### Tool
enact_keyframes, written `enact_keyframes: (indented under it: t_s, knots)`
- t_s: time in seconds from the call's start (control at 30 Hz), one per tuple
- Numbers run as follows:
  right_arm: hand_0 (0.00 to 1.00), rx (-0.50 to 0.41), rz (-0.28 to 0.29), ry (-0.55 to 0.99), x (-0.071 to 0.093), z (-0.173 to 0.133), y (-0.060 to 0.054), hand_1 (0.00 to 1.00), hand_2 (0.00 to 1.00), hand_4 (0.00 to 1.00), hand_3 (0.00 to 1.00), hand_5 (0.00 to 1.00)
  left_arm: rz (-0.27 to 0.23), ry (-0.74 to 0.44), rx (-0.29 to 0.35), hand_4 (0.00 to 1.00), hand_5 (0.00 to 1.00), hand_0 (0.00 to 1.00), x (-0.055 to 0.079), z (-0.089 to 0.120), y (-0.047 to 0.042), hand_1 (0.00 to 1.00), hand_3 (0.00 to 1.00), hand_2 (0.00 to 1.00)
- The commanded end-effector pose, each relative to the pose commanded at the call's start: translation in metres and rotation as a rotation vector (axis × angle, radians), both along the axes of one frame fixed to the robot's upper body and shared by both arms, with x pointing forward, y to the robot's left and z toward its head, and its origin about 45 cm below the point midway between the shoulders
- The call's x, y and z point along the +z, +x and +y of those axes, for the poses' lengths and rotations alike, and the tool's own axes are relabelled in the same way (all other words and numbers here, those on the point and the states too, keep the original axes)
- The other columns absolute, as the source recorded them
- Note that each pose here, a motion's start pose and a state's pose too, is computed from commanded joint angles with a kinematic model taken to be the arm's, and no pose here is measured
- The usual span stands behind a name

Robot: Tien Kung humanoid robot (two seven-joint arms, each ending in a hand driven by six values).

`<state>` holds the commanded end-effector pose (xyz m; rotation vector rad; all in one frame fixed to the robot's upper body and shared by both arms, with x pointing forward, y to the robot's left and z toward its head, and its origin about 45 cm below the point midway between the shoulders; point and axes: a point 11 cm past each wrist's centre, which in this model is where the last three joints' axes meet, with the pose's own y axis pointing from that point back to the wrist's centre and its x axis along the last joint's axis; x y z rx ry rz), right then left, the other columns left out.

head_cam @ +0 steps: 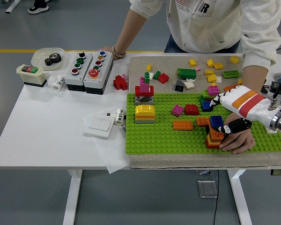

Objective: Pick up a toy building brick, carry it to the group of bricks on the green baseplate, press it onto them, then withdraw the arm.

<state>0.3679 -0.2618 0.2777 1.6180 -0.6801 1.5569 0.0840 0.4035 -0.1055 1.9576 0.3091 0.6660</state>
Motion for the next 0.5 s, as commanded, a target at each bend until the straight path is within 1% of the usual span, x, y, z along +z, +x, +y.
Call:
enact_keyframes:
  t_s: [0.03,0.1,0.2,0.23,0.3,0.4,0.43,0.5]
  knots:
    - [0.472,0.001,-0.005,0.015,0.001,0.001,-0.001,0.560,0.677,0.864,0.616,0.548,0.000,0.000,0.000,0.619,0.760,0.427,0.000,0.000,-0.0001,0.477,0.595,0.521]
    - [0.472,0.008,-0.011,0.053,0.002,0.004,-0.005,0.560,0.677,0.864,0.616,0.548,0.002,0.000,-0.002,0.619,0.760,0.427,0.000,0.000,-0.0005,0.477,0.595,0.521]
    - [0.472,0.027,0.001,0.085,0.000,0.009,-0.012,0.560,0.677,0.864,0.616,0.548,0.005,0.000,-0.002,0.619,0.760,0.427,0.000,0.000,-0.0017,0.477,0.595,0.521]
    - [0.526,0.030,0.003,0.089,0.000,0.009,-0.013,0.581,0.675,0.872,0.626,0.641,0.005,0.000,-0.002,0.619,0.760,0.427,0.000,0.000,-0.0018,0.477,0.595,0.520]
    - [0.526,0.041,0.013,0.104,-0.003,0.011,-0.018,0.581,0.675,0.872,0.626,0.641,0.008,0.001,-0.005,0.619,0.760,0.427,0.000,0.000,-0.0024,0.477,0.595,0.520]
    - [0.526,0.048,0.024,0.106,-0.006,0.012,-0.021,0.581,0.675,0.872,0.626,0.641,0.010,0.002,-0.005,0.619,0.760,0.427,0.000,0.001,-0.0031,0.477,0.595,0.520]
    - [0.547,0.049,0.026,0.106,-0.007,0.012,-0.022,0.580,0.665,0.864,0.616,0.721,0.010,0.002,-0.005,0.619,0.760,0.427,0.000,0.001,-0.0033,0.478,0.595,0.521]
    - [0.547,0.049,0.030,0.109,-0.009,0.011,-0.023,0.580,0.665,0.864,0.616,0.721,0.012,0.002,-0.007,0.619,0.760,0.427,0.000,0.001,-0.0037,0.478,0.595,0.521]
